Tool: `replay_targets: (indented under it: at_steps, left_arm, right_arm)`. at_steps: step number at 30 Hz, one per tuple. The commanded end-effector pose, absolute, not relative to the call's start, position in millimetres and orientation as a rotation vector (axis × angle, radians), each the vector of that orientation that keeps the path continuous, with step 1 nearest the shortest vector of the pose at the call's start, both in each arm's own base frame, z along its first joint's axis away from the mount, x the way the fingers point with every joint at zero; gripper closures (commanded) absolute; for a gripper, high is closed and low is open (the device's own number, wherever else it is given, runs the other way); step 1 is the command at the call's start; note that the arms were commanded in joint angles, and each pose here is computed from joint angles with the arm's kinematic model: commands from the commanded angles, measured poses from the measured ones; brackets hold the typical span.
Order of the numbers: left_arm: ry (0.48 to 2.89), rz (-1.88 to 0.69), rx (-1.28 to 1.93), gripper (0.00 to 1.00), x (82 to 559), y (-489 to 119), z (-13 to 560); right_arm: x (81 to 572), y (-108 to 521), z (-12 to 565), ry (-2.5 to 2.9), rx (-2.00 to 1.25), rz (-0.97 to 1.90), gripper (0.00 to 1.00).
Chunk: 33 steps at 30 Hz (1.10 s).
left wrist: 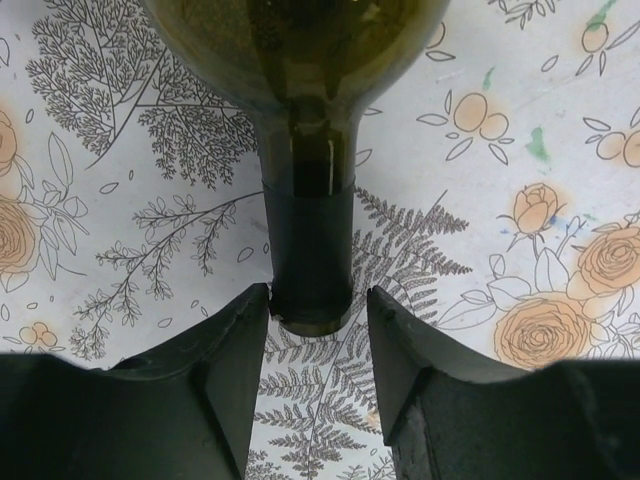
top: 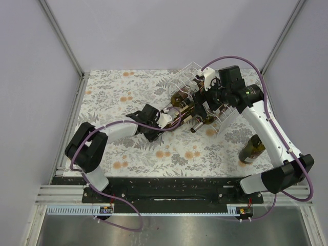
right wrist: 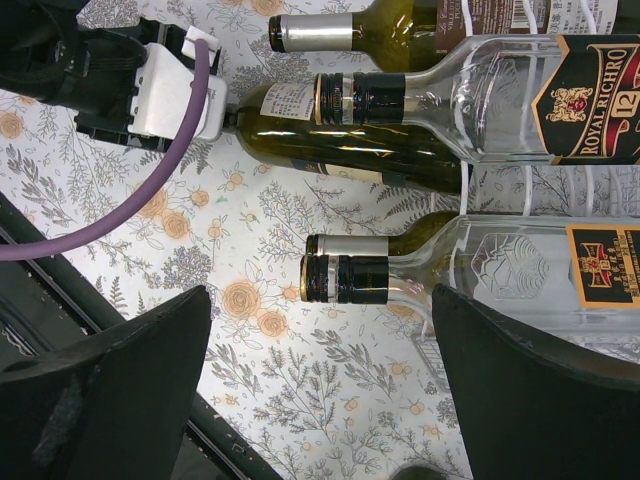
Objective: Put the wine bottle on the wine rack
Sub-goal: Adjust the wine bottle in the wine rack.
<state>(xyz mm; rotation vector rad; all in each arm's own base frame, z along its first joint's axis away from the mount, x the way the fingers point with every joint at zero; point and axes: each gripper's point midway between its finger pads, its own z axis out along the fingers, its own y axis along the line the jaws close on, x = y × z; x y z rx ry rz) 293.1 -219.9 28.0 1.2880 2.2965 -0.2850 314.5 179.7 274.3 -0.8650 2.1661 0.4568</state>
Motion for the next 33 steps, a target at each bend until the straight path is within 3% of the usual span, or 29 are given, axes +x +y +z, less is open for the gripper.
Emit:
replay_targets:
  at_steps: [1, 17, 33]
  left_arm:
    - [2.272, -0.319, 1.295, 0.55, 302.7, -230.7, 34.9]
    - [2.228, -0.364, 1.273, 1.0, 301.1, -236.0, 47.3]
    - [2.147, -0.438, 1.205, 1.0, 308.9, -253.7, 85.9]
  right_arm:
    - [313.3, 175.7, 291.1, 2.117, -0.862, 0.442, 0.01]
    - [311.5, 174.5, 290.2, 2.121, -0.861, 0.439, 0.0]
    - [309.7, 175.0, 287.8, 2.129, -0.86, 0.449, 0.01]
